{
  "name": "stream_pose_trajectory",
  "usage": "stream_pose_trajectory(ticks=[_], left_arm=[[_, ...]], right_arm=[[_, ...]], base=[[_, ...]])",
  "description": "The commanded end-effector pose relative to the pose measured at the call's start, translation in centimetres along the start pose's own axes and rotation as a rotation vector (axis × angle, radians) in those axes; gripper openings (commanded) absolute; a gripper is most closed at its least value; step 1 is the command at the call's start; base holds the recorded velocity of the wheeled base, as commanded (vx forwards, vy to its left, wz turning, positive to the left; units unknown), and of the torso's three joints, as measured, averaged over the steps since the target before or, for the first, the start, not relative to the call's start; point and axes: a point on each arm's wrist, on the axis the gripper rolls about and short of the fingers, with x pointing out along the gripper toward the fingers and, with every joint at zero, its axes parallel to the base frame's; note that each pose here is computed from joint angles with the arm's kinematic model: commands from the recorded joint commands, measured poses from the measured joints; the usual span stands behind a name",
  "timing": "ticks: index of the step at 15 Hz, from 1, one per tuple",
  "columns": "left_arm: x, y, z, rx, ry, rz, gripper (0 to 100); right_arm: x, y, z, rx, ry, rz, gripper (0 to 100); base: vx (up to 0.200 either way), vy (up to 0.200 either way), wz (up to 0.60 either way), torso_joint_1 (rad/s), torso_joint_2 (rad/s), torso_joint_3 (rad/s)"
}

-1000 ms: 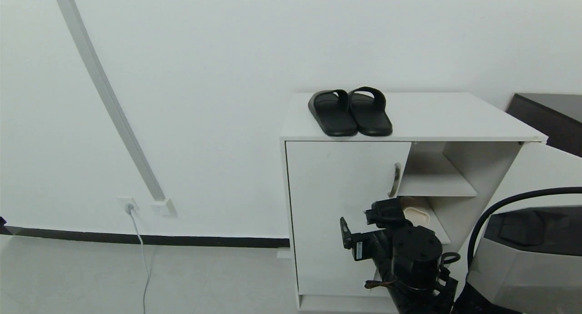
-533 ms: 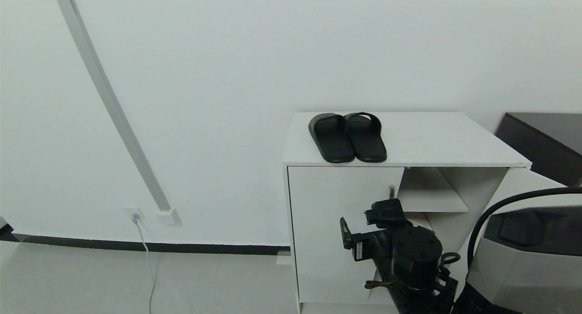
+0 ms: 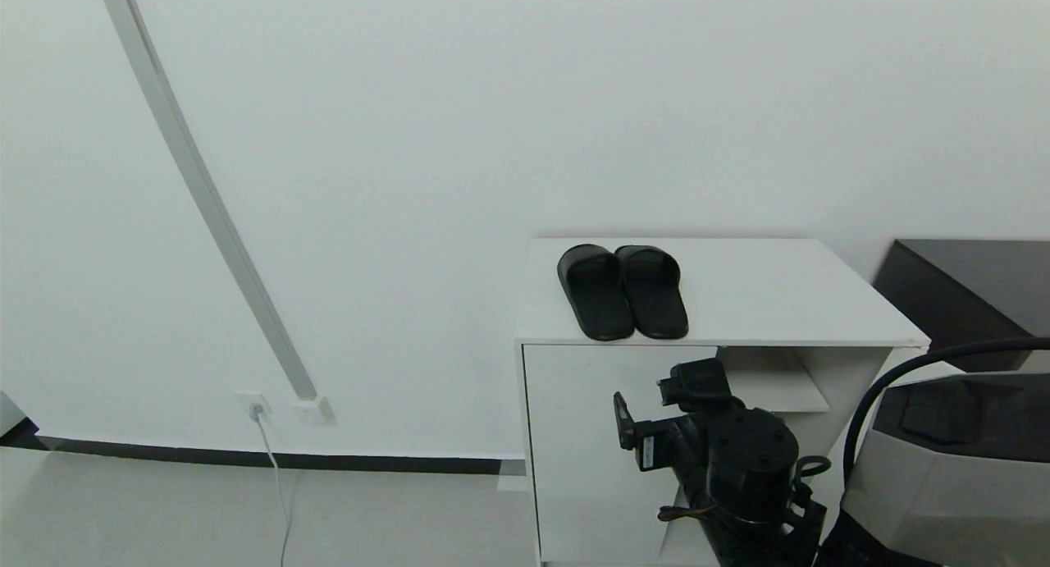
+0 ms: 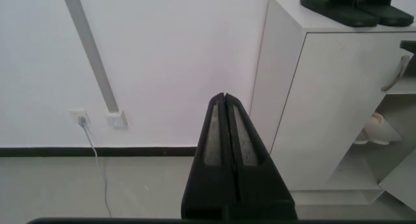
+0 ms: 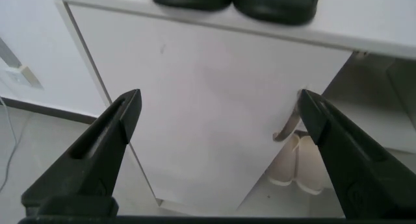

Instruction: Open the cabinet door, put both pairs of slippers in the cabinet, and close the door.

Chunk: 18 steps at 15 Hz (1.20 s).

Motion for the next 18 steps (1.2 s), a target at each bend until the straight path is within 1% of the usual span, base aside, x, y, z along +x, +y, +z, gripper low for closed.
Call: stream_pose_trajectory(ticks=[1,7,11,13,14,15,18], left_arm=[[0.0,0.0,0.0,0.0,0.002,0.001,0],[0.0,0.0,0.0,0.0,0.002,0.001,0],[0.0,0.0,0.0,0.0,0.002,0.001,0],[0.0,0.0,0.0,0.001,0.002,0.001,0],[0.0,0.0,0.0,0.003,0.002,-0.003,0],[0.0,0.0,0.0,0.003,0.002,-0.003,0],[0.0,0.0,0.0,0.004,0.002,-0.003,0]], right_arm=[[0.0,0.0,0.0,-0.001,0.0,-0.001,100],[0.1,0.0,-0.2,-0.013,0.004,-0.004,100],[0.4,0.1,-0.4,-0.023,-0.001,-0.002,100],[1.1,0.0,0.4,-0.012,-0.023,-0.011,100],[2.7,-0.1,1.6,-0.002,-0.034,-0.034,100],[3.6,-0.2,2.5,-0.007,-0.006,-0.049,100],[4.7,0.4,6.2,0.012,0.051,-0.057,100]], base=[[0.0,0.0,0.0,0.232,-0.5,-0.271],[0.0,0.0,0.0,0.171,-0.37,-0.198],[0.0,0.0,0.0,0.009,-0.02,-0.004],[0.0,0.0,0.0,0.0,0.0,0.0],[0.0,0.0,0.0,0.0,0.0,0.0],[0.0,0.0,0.0,0.0,0.0,0.0],[0.0,0.0,0.0,0.0,0.0,0.0]])
